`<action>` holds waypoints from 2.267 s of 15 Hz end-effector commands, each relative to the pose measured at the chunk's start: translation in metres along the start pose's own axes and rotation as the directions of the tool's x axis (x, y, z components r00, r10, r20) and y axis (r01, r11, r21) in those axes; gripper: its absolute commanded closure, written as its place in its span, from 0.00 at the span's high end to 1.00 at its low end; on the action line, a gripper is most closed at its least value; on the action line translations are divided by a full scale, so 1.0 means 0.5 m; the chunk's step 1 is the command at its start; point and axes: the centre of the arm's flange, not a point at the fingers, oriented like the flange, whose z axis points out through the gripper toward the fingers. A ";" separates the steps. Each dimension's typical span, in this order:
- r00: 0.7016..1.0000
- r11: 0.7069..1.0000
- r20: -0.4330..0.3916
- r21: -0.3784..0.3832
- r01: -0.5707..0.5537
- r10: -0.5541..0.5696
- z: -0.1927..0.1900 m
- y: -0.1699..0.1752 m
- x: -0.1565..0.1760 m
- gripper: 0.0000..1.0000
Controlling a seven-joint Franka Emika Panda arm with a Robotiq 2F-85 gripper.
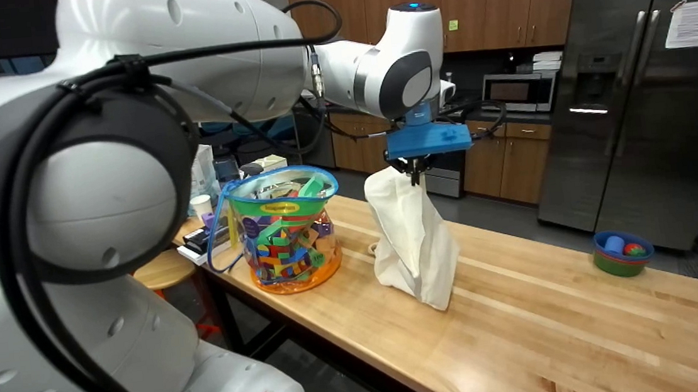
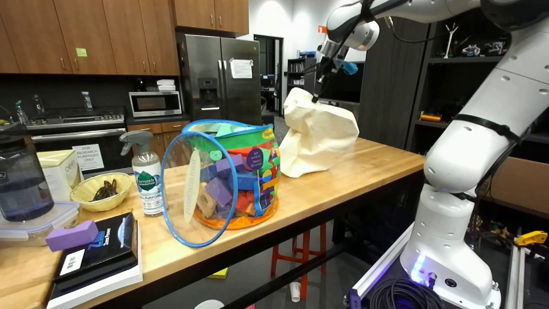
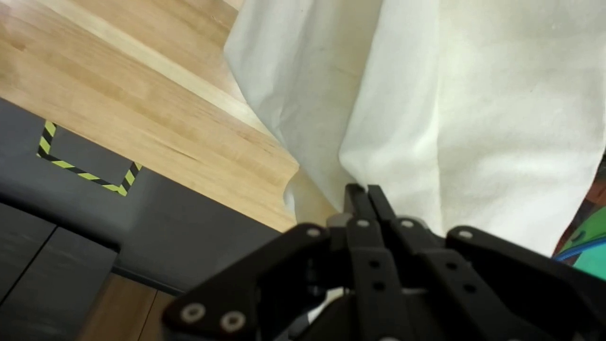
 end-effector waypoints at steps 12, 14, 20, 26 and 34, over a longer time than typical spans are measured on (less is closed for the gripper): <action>1.000 1.000 0.009 -0.002 0.002 -0.002 0.005 -0.003 0.000 0.28; 1.000 1.000 0.018 0.000 -0.009 0.009 0.013 0.000 -0.003 0.53; 0.983 0.985 0.057 0.007 -0.173 0.172 0.053 0.032 -0.020 0.84; 0.962 0.963 0.054 0.032 -0.269 0.267 0.068 0.018 -0.009 1.00; 0.942 0.934 0.159 0.161 -0.320 0.295 0.109 -0.117 0.033 1.00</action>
